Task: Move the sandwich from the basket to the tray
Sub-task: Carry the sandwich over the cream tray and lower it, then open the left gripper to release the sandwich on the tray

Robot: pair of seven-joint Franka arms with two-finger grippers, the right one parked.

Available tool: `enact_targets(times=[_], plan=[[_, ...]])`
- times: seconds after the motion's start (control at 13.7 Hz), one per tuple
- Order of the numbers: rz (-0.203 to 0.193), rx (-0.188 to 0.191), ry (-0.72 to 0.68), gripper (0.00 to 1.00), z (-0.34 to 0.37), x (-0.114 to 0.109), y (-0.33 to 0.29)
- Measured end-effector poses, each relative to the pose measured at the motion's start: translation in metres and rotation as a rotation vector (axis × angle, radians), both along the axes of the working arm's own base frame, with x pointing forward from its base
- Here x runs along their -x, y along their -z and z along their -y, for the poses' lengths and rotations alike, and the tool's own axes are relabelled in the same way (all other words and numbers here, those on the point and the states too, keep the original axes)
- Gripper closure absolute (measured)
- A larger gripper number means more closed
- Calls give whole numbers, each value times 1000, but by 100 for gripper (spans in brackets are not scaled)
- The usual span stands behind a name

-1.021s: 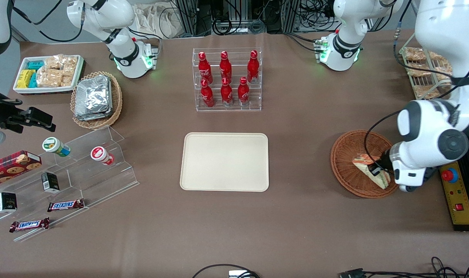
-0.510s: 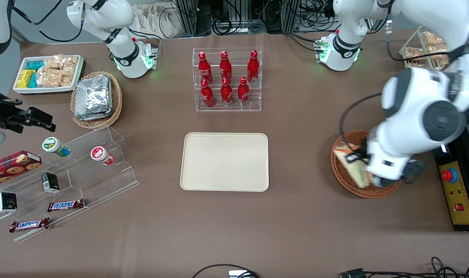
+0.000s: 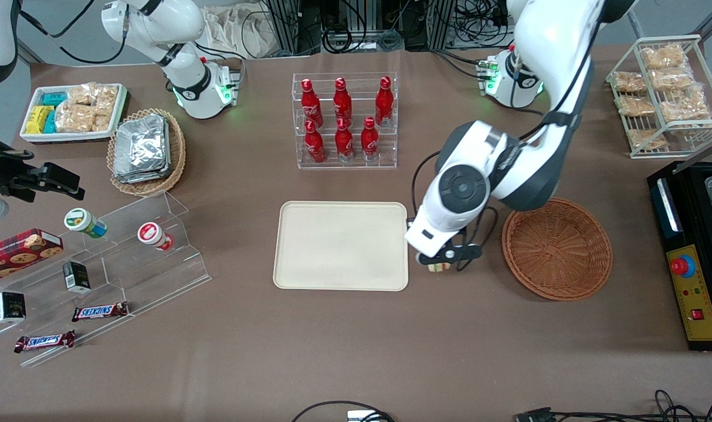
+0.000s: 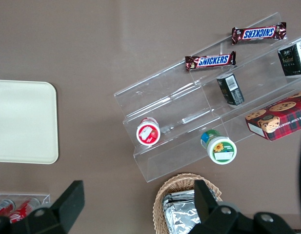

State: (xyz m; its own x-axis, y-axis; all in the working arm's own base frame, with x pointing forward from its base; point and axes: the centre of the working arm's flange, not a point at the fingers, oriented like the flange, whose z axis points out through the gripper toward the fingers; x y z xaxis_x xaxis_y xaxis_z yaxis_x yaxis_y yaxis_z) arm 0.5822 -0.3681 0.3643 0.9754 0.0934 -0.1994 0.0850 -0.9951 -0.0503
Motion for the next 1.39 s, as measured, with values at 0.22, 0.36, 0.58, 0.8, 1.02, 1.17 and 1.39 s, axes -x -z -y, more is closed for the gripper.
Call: enact_targets(times=[0.22,0.36,0.58,0.8,1.02,1.17,1.39], plan=[[-25,36,45,81,33,12,38],[-11,61,60,81,51,15,60],[5,82,74,84,67,20,82],[18,99,74,85,72,18,103],[5,95,85,70,78,24,118],[5,97,88,50,81,26,116],[-21,66,79,19,75,28,96]])
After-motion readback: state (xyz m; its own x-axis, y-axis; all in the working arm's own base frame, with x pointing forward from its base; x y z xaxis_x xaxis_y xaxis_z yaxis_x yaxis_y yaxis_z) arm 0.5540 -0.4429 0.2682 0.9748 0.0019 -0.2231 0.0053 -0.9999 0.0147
